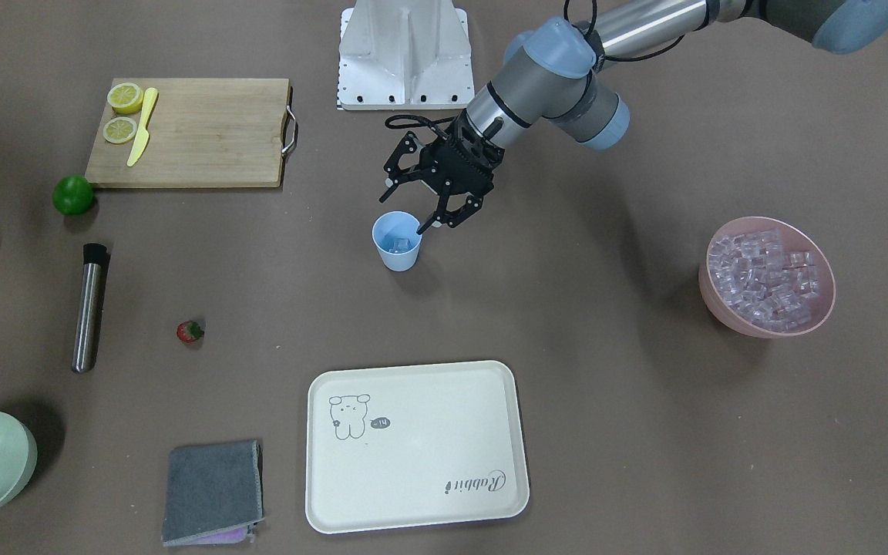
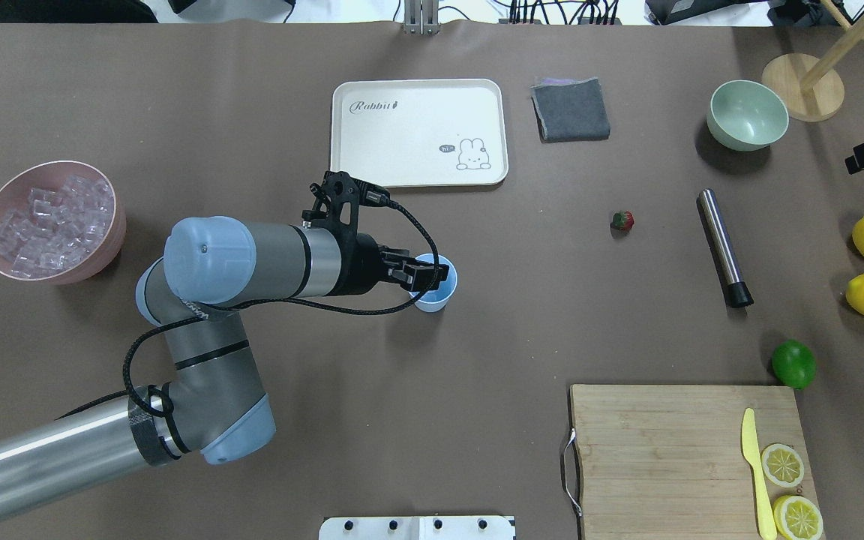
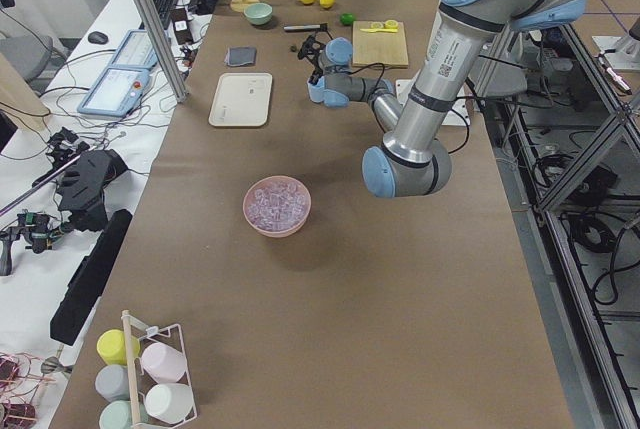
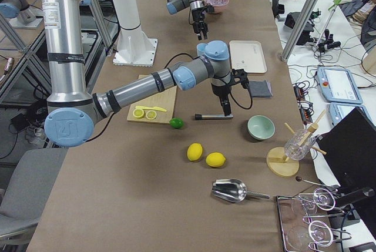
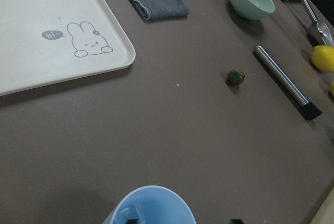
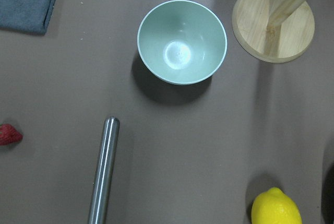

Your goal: Mash ice and strawberries in cup

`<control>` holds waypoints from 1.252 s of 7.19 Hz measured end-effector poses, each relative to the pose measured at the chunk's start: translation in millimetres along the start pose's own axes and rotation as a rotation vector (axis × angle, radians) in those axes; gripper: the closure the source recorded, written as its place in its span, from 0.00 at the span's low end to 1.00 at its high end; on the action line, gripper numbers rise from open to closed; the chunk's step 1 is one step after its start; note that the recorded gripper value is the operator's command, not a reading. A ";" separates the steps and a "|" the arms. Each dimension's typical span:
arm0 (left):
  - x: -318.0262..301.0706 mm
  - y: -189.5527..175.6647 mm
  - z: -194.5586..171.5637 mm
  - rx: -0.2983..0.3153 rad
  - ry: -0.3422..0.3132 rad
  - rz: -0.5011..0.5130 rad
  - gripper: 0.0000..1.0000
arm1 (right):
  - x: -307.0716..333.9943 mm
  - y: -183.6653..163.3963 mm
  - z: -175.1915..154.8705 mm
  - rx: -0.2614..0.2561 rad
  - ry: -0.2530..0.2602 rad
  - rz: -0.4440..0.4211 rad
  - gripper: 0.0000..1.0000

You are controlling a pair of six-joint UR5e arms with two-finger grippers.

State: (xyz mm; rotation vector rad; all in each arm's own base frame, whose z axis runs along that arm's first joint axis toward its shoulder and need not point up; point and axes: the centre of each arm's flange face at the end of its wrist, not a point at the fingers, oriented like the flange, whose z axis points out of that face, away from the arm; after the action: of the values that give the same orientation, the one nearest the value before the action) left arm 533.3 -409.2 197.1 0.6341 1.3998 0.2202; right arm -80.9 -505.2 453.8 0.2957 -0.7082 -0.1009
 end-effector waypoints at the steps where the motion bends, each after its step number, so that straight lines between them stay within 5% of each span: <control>1: 1.4 -5.1 -2.1 0.008 0.002 0.003 0.04 | -1.4 -2.1 -1.2 0.003 -0.001 -0.003 0.00; 5: -81.0 -67.9 -53.4 0.024 -0.112 0.004 0.04 | -8.9 -9.4 -4.9 0.013 -0.014 -0.019 0.00; 9: -247.6 -146.2 -219.8 -0.121 -0.229 0.152 0.04 | -25.8 -16.1 -1.2 0.011 -0.029 -0.040 0.00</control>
State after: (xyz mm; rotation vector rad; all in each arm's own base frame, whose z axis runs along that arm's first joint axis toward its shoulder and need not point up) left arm 245.5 -591.0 319.8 0.6445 1.1114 0.3399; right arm -99.5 -515.3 431.9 0.3195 -0.7320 -0.1400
